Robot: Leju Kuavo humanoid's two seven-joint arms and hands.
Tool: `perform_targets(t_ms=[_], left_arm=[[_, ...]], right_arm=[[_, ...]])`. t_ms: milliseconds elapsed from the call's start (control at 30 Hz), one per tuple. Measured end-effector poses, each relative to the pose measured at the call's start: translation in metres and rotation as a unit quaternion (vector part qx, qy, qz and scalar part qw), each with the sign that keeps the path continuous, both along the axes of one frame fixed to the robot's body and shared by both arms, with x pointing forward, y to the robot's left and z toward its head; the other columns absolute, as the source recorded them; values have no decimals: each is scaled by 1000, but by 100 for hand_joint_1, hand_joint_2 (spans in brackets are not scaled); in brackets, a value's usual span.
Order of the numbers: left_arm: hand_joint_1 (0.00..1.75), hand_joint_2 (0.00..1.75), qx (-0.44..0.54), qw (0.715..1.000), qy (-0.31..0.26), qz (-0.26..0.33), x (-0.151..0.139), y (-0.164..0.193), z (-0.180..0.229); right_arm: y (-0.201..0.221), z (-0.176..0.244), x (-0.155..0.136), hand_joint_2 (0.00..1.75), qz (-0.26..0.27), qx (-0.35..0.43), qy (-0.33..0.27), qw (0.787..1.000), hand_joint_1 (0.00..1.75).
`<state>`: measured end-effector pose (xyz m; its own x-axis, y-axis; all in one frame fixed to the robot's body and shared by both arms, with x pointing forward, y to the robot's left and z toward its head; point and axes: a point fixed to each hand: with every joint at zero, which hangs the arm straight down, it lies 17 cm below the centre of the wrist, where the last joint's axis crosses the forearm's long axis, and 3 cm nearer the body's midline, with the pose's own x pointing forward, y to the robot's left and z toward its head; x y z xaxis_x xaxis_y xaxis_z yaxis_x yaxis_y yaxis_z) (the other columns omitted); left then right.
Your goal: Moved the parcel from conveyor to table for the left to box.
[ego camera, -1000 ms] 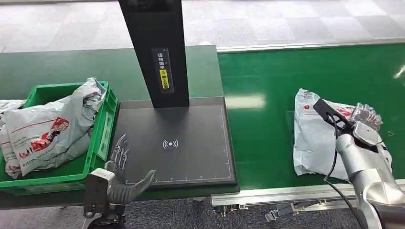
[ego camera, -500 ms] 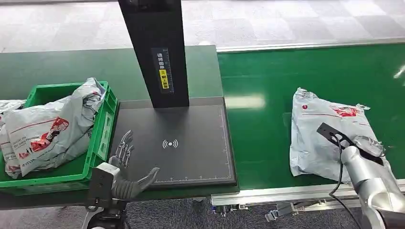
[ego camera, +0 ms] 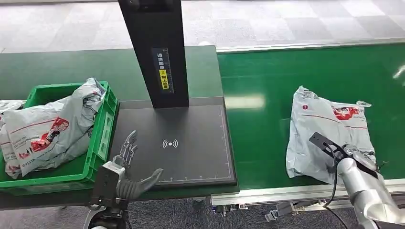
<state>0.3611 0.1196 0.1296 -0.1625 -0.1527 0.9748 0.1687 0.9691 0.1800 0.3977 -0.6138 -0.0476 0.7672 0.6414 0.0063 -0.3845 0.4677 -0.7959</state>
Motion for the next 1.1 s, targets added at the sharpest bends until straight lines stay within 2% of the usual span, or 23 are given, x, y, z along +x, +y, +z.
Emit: perform_targets(t_ms=[167,200,333,367,967,1100], left_arm=[[0,175,6,1000,3,1,0,0,-1],[0,175,6,1000,3,1,0,0,-1],[0,175,7,1000,2,2,-1,1,0],[0,175,8,1000,2,2,-1,1,0],[0,175,8,1000,-1,5,-2,2,2],[0,175,9,1000,-1,9,-3,4,2]], right_arm=[[10,-7,0,175,10,16,-10,1000,0],[11,-8,1,175,14,18,-14,1000,70],[17,-8,3,175,24,21,-23,999,70],[18,-8,4,175,25,21,-24,999,175],[36,4,28,175,38,31,-67,997,175],[41,13,40,175,40,31,-102,993,175]])
